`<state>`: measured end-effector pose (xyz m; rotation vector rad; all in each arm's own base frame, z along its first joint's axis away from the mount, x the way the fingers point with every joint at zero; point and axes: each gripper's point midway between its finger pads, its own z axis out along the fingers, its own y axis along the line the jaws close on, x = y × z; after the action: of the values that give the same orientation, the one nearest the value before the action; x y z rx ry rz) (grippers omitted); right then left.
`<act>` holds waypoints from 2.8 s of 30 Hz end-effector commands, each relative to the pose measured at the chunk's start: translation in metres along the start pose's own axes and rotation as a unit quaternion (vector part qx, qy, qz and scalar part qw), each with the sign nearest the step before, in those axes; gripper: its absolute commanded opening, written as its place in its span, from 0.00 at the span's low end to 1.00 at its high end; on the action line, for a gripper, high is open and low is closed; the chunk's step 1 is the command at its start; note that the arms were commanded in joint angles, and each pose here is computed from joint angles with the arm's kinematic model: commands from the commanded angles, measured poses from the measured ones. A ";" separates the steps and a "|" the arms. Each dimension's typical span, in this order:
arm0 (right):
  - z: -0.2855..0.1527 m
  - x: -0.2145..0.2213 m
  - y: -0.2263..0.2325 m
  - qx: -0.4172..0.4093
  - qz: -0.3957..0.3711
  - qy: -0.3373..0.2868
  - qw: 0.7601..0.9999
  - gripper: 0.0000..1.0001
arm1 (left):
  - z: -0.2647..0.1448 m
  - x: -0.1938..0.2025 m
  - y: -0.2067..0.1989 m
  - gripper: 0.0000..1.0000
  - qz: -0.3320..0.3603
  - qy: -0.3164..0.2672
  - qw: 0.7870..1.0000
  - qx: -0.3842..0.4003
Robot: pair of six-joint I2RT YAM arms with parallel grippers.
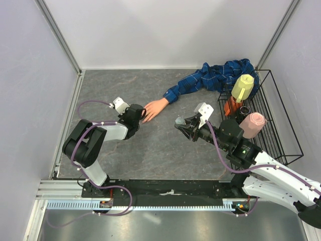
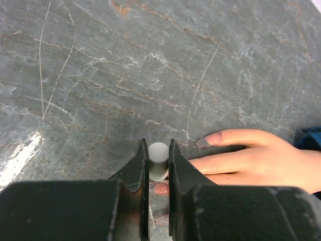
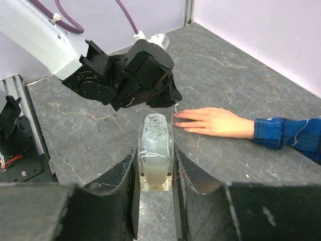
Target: Paint the nails
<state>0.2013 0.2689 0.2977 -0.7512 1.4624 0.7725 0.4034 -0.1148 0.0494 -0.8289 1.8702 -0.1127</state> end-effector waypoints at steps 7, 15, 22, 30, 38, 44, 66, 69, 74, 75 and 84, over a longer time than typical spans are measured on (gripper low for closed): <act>0.002 -0.012 0.002 -0.006 0.002 -0.026 1.000 0.00 | -0.002 -0.014 0.001 0.02 -0.027 -0.021 0.999 -0.012; 0.001 -0.013 0.002 -0.006 0.002 -0.028 1.000 0.00 | -0.003 -0.014 0.004 0.02 -0.024 -0.020 0.999 -0.016; 0.001 -0.013 0.002 -0.008 0.002 -0.027 1.000 0.00 | -0.005 -0.015 0.006 0.02 -0.024 -0.020 0.999 -0.019; 0.001 -0.013 0.002 -0.009 0.003 -0.028 1.000 0.00 | -0.005 -0.015 0.007 0.02 -0.023 -0.021 0.999 -0.019; 0.001 -0.014 0.003 -0.009 0.003 -0.030 1.000 0.00 | -0.004 -0.015 0.006 0.02 -0.022 -0.020 0.999 -0.020; 0.001 -0.013 0.002 -0.008 0.003 -0.028 1.000 0.00 | -0.005 -0.014 0.008 0.02 -0.017 -0.016 0.999 -0.026; 0.002 -0.011 0.002 -0.008 0.003 -0.026 1.000 0.00 | -0.007 -0.016 0.005 0.02 -0.016 -0.020 1.000 -0.012; 0.002 -0.011 0.002 -0.009 0.003 -0.026 1.000 0.00 | -0.007 -0.017 -0.002 0.02 -0.020 -0.020 1.000 0.002; 0.002 -0.010 0.002 -0.009 0.004 -0.024 1.000 0.00 | -0.006 -0.016 -0.007 0.02 -0.023 -0.017 1.000 0.011; 0.002 -0.011 0.002 -0.008 0.004 -0.026 1.000 0.00 | -0.006 -0.016 -0.007 0.02 -0.022 -0.017 1.000 0.011; 0.004 -0.011 0.003 -0.011 0.004 -0.026 1.000 0.00 | -0.005 -0.012 -0.011 0.02 -0.021 -0.009 1.000 0.019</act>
<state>0.2014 0.2707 0.2927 -0.7575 1.4724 0.7838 0.3994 -0.1152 0.0515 -0.8355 1.8785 -0.1266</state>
